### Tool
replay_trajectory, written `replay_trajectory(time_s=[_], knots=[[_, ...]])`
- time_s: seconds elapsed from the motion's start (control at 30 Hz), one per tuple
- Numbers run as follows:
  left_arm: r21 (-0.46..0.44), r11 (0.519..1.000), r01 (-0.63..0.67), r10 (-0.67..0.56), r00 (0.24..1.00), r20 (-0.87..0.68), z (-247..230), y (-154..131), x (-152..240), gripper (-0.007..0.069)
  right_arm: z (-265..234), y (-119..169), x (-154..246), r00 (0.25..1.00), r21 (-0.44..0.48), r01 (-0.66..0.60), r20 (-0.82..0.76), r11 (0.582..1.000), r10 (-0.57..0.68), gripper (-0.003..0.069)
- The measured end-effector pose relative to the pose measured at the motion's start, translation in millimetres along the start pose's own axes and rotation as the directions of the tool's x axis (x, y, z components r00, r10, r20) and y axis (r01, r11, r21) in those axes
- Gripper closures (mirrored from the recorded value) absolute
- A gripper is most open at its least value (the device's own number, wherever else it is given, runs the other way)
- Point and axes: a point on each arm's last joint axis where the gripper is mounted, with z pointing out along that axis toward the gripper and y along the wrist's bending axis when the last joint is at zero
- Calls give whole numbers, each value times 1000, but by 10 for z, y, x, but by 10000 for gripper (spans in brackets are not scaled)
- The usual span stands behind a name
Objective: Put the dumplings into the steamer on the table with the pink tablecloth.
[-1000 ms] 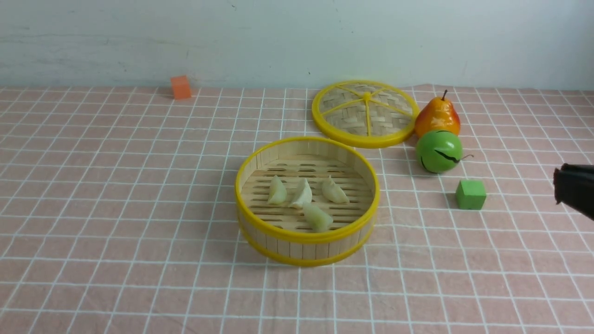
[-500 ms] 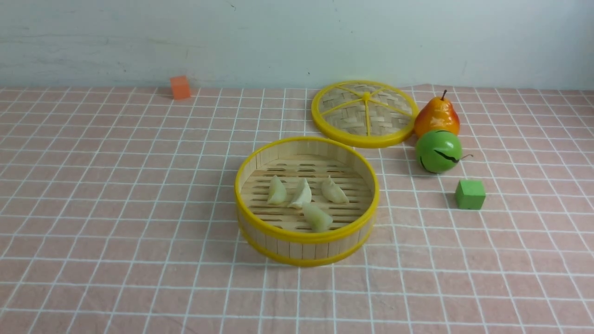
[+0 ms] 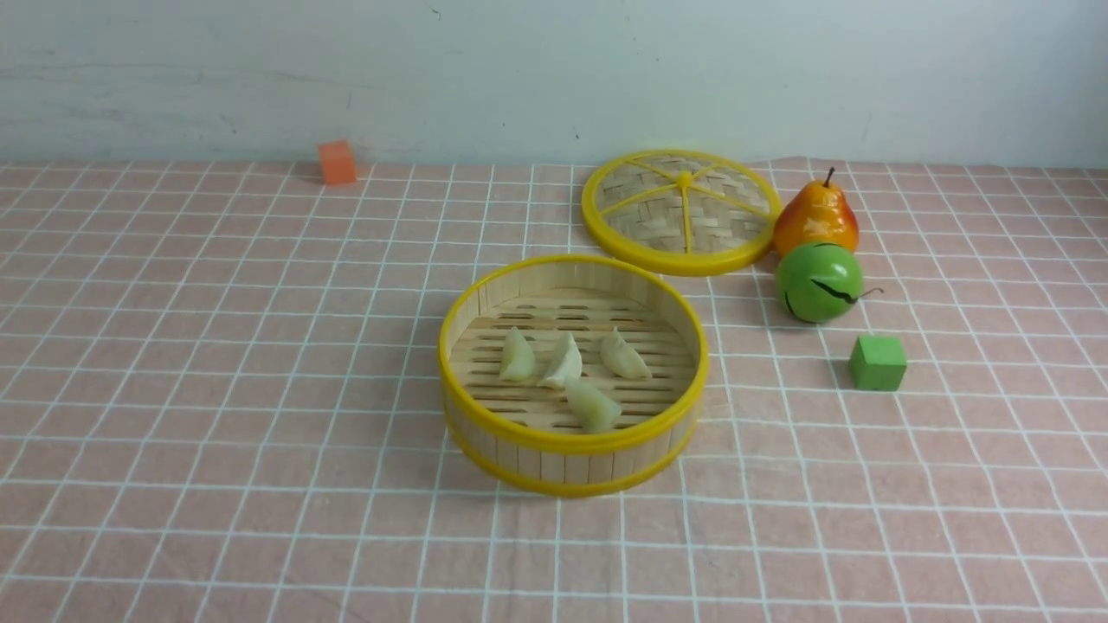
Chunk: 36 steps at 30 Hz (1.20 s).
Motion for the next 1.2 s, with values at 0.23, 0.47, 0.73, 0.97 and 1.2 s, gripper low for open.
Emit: replay_trajectory(time_s=[0.23, 0.47, 0.73, 0.97, 1.2], knots=[[0, 1000, 0, 0, 1000, 0, 0, 0, 0, 554, -1, 1, 1, 1000, -1, -3, -2, 1000, 3, 676], [0, 1000, 0, 0, 1000, 0, 0, 0, 0, 551, -1, 1, 1, 1000, -1, -3, -2, 1000, 3, 672], [0, 1000, 0, 0, 1000, 0, 0, 0, 0, 551, -1, 2, 1, 1000, -2, -5, -2, 1000, 5, 665], [-12, 1000, -9, 9, 1000, 1, 48, 35, 75, 545, -1, 2, 2, 1000, -2, -5, -3, 1000, 5, 659], [-111, 987, 120, -89, 963, 253, 277, 197, 212, 639, -1, 1, 3, 1000, -1, -9, -4, 1000, 9, 655]])
